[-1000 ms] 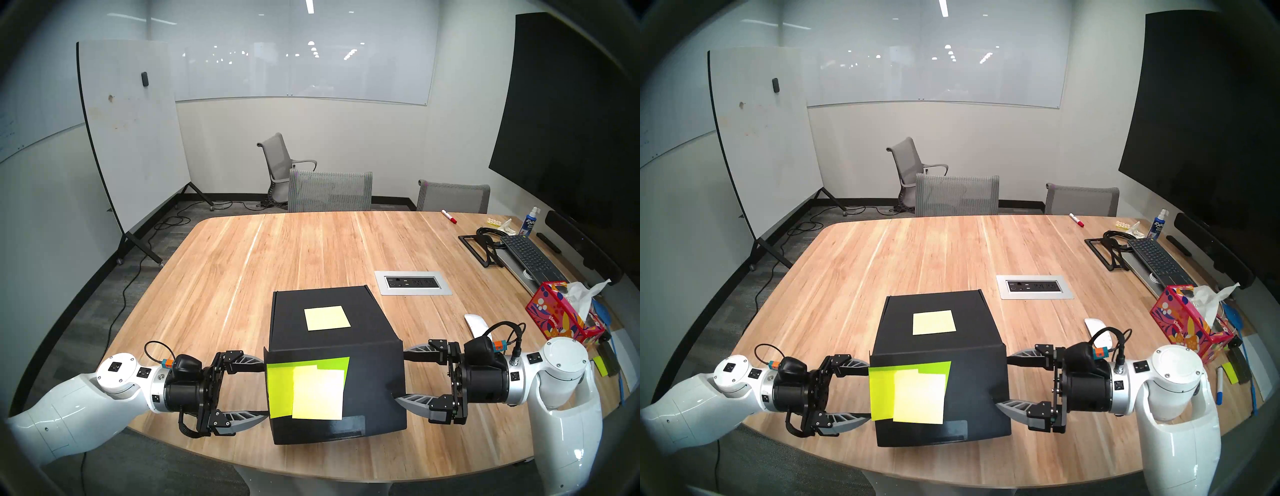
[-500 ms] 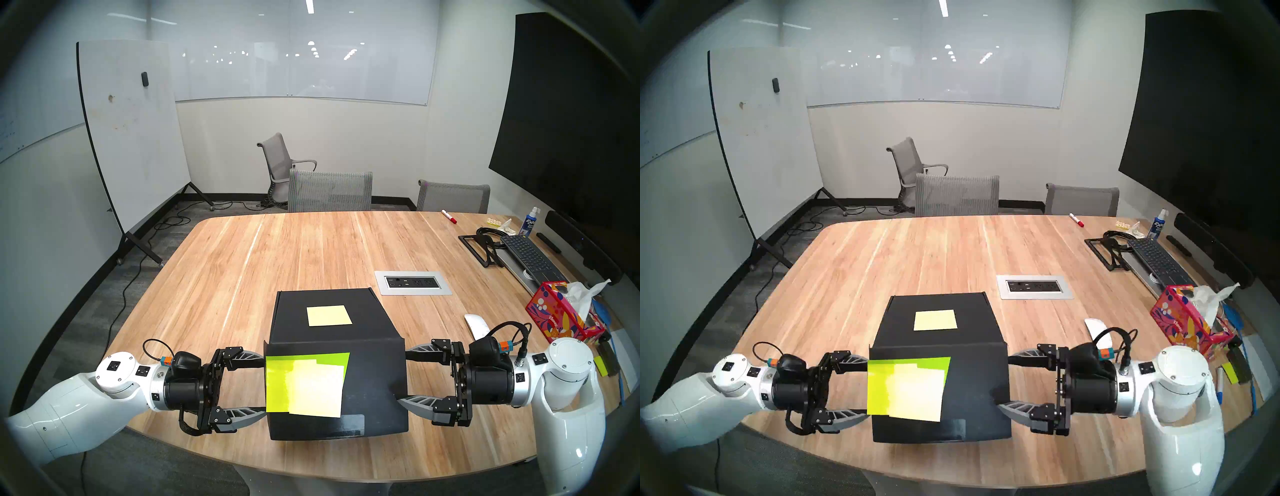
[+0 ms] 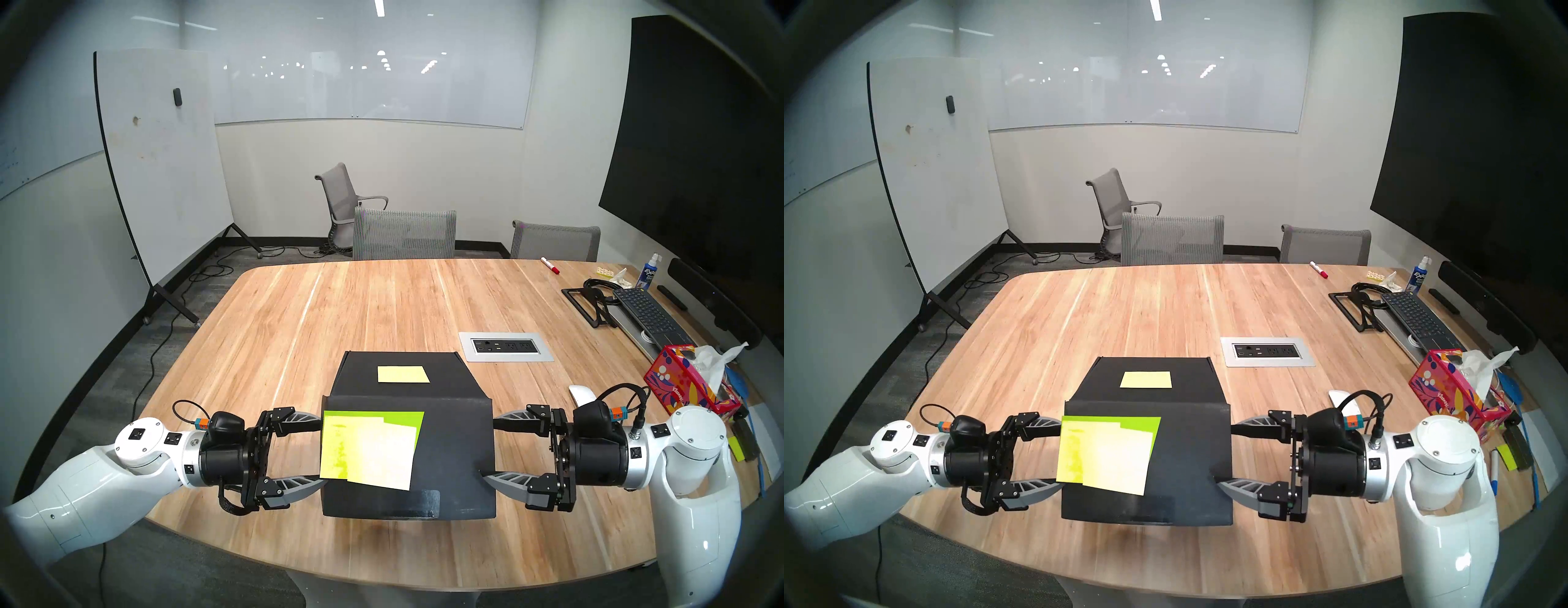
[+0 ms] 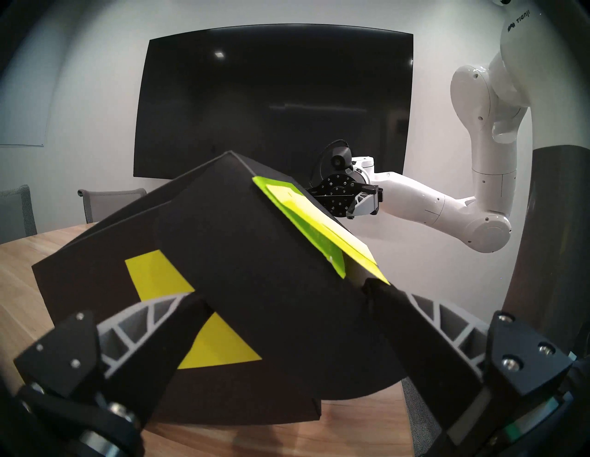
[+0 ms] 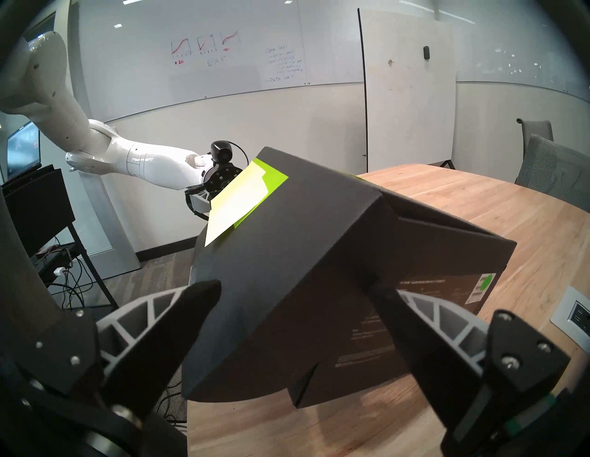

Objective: Open the box and place the mouse inside

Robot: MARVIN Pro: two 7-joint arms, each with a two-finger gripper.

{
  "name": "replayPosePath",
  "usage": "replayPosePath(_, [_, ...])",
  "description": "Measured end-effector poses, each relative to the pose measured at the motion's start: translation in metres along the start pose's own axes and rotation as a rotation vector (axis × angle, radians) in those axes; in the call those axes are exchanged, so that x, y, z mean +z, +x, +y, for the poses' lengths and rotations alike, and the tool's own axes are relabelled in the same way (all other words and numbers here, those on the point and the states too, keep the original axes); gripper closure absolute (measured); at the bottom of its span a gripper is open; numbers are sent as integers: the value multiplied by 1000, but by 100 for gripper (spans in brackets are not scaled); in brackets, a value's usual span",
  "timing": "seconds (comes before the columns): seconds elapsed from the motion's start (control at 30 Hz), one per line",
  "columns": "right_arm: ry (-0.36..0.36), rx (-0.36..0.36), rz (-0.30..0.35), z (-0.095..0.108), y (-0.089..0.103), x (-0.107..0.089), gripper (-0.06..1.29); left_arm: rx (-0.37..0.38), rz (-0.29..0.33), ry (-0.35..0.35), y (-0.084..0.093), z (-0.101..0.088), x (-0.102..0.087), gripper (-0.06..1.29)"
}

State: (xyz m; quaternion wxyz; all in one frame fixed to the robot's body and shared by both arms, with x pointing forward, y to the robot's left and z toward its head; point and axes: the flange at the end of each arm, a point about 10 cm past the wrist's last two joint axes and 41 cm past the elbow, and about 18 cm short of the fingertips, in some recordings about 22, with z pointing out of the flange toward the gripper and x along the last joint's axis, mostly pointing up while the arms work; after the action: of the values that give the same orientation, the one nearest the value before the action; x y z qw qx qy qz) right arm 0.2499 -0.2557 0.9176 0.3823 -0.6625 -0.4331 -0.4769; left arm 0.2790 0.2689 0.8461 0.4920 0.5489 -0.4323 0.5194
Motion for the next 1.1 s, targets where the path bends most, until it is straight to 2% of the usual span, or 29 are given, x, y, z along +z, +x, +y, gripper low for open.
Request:
replayPosePath(0.47, [3, -17, 7, 3, 2, 0, 0, -2, 28, 6, 4, -3, 1, 3])
replayPosePath(0.8, [20, -39, 8, 4, 0, 0, 0, 5, 66, 48, 12, -10, 0, 3])
replayPosePath(1.1, [28, -52, 10, 4, -1, 0, 0, 4, 78, 57, 14, -12, 0, 3])
